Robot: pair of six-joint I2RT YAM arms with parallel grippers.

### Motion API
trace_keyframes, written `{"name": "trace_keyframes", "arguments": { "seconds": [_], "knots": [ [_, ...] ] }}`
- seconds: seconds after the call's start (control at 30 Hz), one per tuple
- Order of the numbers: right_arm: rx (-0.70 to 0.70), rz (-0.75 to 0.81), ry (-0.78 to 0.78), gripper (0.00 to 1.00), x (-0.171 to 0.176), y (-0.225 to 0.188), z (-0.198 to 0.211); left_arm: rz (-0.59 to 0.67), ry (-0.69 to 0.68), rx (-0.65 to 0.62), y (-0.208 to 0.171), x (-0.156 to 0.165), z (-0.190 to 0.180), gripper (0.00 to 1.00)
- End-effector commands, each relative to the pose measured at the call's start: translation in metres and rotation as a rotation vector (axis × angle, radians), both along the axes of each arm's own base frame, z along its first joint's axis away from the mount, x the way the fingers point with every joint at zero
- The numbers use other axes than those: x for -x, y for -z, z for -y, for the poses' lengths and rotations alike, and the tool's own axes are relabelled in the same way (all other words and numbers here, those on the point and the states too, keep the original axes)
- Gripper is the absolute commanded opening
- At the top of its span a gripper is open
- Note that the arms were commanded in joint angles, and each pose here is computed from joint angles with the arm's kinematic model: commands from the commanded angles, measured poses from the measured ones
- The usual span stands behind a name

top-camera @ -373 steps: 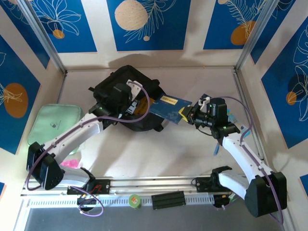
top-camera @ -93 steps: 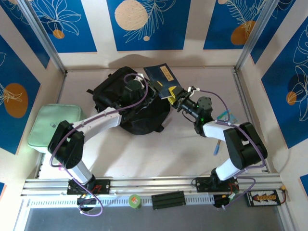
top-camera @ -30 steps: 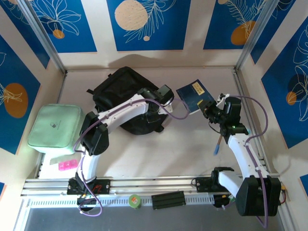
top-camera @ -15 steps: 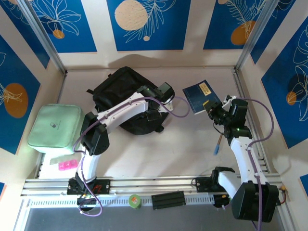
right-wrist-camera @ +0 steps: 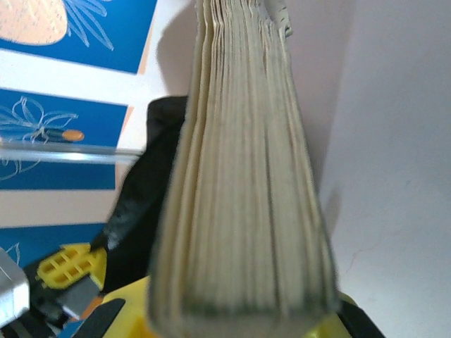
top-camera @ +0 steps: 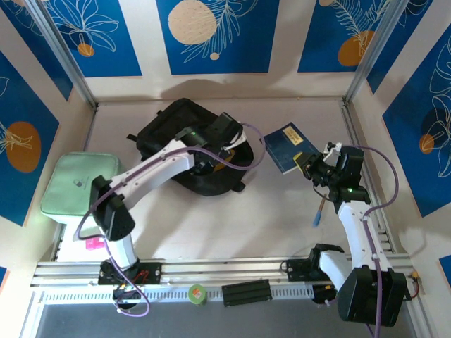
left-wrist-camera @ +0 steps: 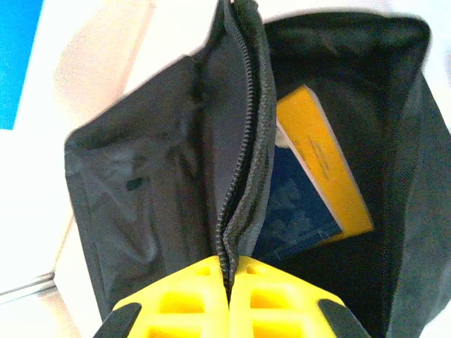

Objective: Pack the student bag
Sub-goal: Place the book in the student bag.

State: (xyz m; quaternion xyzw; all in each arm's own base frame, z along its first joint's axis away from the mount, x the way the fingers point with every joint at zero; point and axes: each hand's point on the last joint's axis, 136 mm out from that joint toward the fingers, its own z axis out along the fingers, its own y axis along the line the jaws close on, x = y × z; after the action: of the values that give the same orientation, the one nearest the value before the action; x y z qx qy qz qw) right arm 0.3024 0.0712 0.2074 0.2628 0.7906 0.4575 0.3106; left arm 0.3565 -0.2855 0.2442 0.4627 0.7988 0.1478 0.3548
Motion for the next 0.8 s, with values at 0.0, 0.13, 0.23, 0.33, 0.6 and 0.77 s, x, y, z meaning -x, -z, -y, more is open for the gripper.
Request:
{"name": "trace_keyframes", "arguments": {
  "seconds": [0.0,0.13,0.23,0.33,0.6,0.77],
  "knots": [
    [-0.063,0.019,-0.167,0.07,0.013,-0.010,-0.030,0.160,-0.102,0.228,-0.039,-0.013,0.003,0.00],
    [-0.084,-0.030,-0.249,0.07,0.019,-0.002,-0.060,0.189,-0.099,0.345,-0.040,-0.008,0.006,0.00],
    [-0.074,-0.074,-0.286,0.07,0.020,0.007,-0.079,0.177,-0.034,0.401,-0.038,0.001,0.013,0.00],
    [-0.075,-0.102,-0.321,0.07,0.015,0.011,-0.094,0.181,-0.014,0.408,-0.035,0.005,0.013,0.00],
    [-0.110,-0.196,-0.412,0.07,-0.019,0.015,-0.131,0.184,0.037,0.429,-0.033,0.014,0.013,0.00],
    [-0.087,-0.265,-0.484,0.06,-0.040,0.028,-0.164,0.207,0.040,0.449,-0.039,0.015,0.011,0.00]
  ]
}}
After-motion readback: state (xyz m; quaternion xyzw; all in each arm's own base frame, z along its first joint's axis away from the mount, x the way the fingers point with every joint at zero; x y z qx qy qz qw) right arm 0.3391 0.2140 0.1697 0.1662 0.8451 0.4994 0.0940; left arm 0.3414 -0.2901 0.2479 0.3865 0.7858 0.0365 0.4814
